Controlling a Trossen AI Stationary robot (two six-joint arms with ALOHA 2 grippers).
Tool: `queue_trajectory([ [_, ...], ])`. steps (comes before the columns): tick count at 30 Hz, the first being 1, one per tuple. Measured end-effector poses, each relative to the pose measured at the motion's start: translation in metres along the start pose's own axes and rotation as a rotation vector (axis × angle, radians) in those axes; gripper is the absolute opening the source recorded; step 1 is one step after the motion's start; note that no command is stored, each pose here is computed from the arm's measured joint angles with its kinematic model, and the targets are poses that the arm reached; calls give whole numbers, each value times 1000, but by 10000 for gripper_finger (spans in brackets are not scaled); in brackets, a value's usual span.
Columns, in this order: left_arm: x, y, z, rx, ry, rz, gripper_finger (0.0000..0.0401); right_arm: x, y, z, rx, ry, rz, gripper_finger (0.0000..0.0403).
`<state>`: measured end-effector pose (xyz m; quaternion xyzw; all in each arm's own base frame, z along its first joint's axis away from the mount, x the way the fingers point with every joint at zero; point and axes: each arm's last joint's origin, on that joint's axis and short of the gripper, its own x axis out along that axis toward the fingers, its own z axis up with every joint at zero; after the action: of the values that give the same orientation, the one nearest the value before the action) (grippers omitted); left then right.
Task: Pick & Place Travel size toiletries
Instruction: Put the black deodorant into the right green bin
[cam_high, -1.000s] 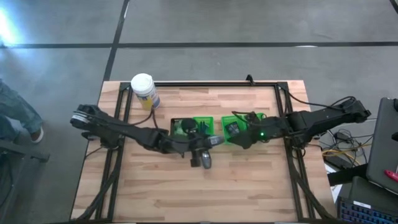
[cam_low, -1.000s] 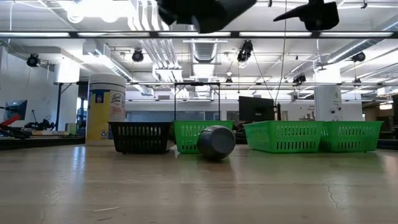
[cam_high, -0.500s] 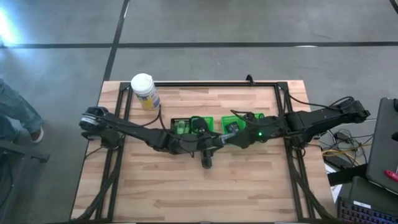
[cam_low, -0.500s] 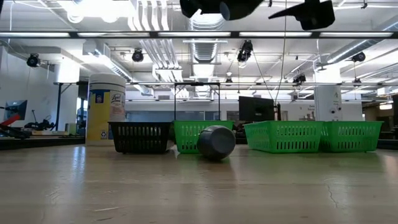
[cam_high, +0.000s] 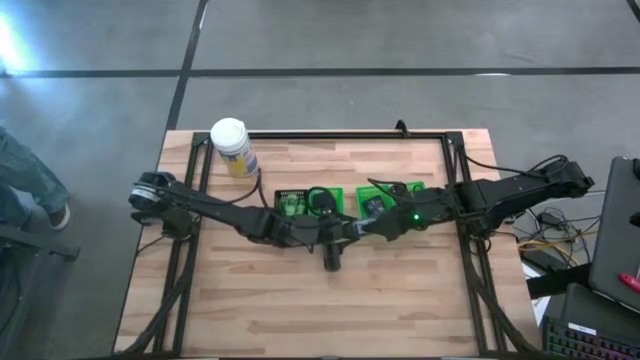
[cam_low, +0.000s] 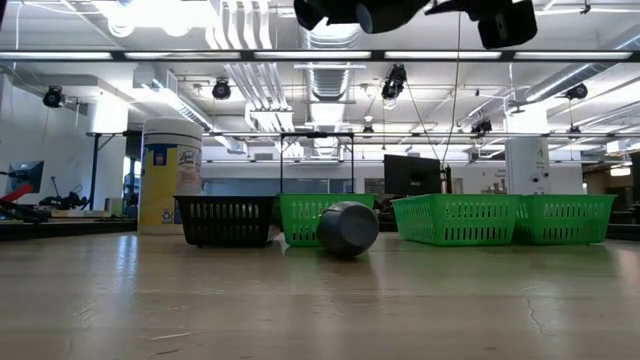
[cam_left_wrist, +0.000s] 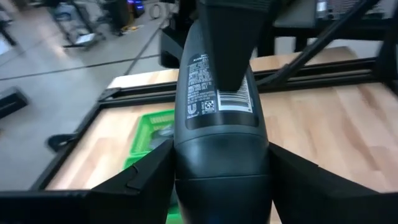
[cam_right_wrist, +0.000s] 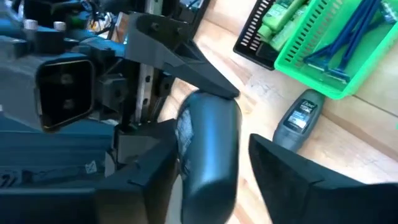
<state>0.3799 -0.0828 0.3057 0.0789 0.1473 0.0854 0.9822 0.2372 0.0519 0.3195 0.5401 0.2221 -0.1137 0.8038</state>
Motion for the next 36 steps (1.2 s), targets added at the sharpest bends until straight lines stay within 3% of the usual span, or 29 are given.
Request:
queue_trajectory([
  [7,0,-1,-1,-2,3,-32,245,0,0,0,-5,2,-1,108],
  [16,0,1,-8,13,75,38,249,-2,-7,-2,-16,14,-76,106],
  [19,-3,1,-22,5,209,44,249,-11,-19,-3,-55,42,-207,106],
  [24,-11,1,-49,-147,485,-18,250,-48,-45,-4,-151,10,-676,106],
  [26,-13,-3,-56,-159,520,-29,250,-60,-48,-3,-189,-31,-792,106],
  [31,-15,-8,-58,-148,493,28,250,-62,-58,-5,-232,-72,-881,106],
  [36,-15,-5,-58,-148,484,56,250,-46,-88,-12,-298,-246,-1018,108],
])
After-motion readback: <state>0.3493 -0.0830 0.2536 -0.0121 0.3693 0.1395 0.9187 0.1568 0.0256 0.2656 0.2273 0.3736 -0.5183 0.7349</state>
